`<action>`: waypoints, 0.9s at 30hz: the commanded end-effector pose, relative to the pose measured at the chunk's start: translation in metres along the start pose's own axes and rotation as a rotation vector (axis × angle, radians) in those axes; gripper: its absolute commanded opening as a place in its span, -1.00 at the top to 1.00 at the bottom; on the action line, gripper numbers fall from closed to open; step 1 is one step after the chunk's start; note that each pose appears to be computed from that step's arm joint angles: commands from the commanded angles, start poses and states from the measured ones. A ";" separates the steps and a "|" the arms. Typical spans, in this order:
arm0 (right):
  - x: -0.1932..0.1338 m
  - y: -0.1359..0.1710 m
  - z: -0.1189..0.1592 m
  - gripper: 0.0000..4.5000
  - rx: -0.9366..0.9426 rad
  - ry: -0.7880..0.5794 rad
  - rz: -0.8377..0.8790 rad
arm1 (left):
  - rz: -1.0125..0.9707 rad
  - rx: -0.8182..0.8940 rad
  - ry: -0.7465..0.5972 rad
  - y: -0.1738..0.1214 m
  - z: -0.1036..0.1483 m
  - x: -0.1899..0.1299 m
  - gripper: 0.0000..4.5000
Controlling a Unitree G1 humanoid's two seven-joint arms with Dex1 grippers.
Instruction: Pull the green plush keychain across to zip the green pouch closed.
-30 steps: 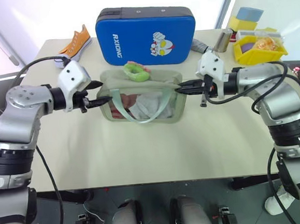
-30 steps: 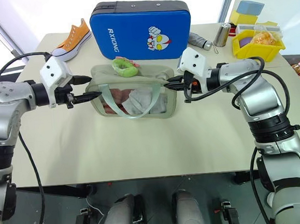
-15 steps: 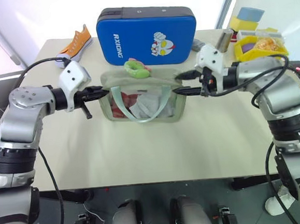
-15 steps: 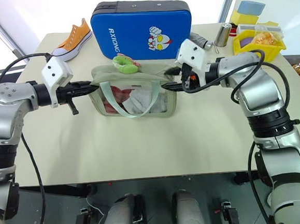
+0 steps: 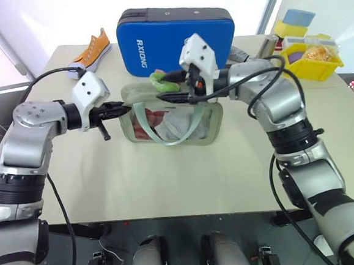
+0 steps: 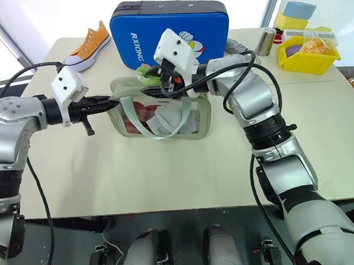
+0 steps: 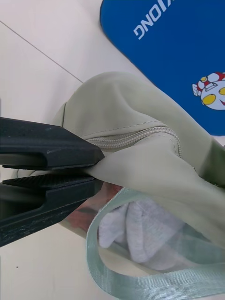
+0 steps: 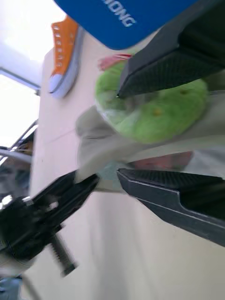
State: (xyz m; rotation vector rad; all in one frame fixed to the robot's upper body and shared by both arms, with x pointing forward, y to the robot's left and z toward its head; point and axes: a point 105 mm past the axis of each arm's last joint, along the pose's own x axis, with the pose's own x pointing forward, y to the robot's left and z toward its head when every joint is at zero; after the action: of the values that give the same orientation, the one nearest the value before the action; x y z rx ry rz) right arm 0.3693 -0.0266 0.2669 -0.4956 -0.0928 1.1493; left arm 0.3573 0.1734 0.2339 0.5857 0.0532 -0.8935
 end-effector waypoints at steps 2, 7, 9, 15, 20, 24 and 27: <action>-0.002 -0.010 0.013 0.15 -0.079 -0.023 -0.034 | 0.012 0.042 -0.024 0.003 0.013 0.000 1.00; -0.007 -0.011 0.017 0.99 -0.073 -0.042 -0.032 | 0.018 0.032 -0.033 0.003 0.015 0.000 1.00; -0.014 -0.013 0.021 0.99 -0.060 -0.053 -0.042 | 0.015 0.031 -0.035 0.003 0.015 0.000 1.00; -0.056 -0.031 0.024 0.99 -0.028 -0.023 -0.134 | 0.015 0.030 -0.030 0.003 0.012 0.002 1.00; -0.106 -0.057 0.007 0.99 -0.051 0.110 -0.330 | 0.009 0.028 -0.026 0.002 0.008 0.003 1.00; -0.151 -0.069 -0.021 0.99 -0.123 0.306 -0.478 | 0.010 0.027 -0.027 0.002 0.008 0.004 1.00; -0.177 -0.071 -0.041 0.99 -0.082 0.396 -0.565 | 0.003 0.022 -0.031 0.001 0.007 0.006 1.00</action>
State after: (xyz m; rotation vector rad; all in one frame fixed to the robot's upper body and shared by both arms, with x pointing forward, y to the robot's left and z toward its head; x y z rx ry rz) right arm 0.3737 -0.2060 0.2732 -0.6846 0.1103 0.5790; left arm 0.3606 0.1696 0.2328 0.5739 0.0415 -0.8932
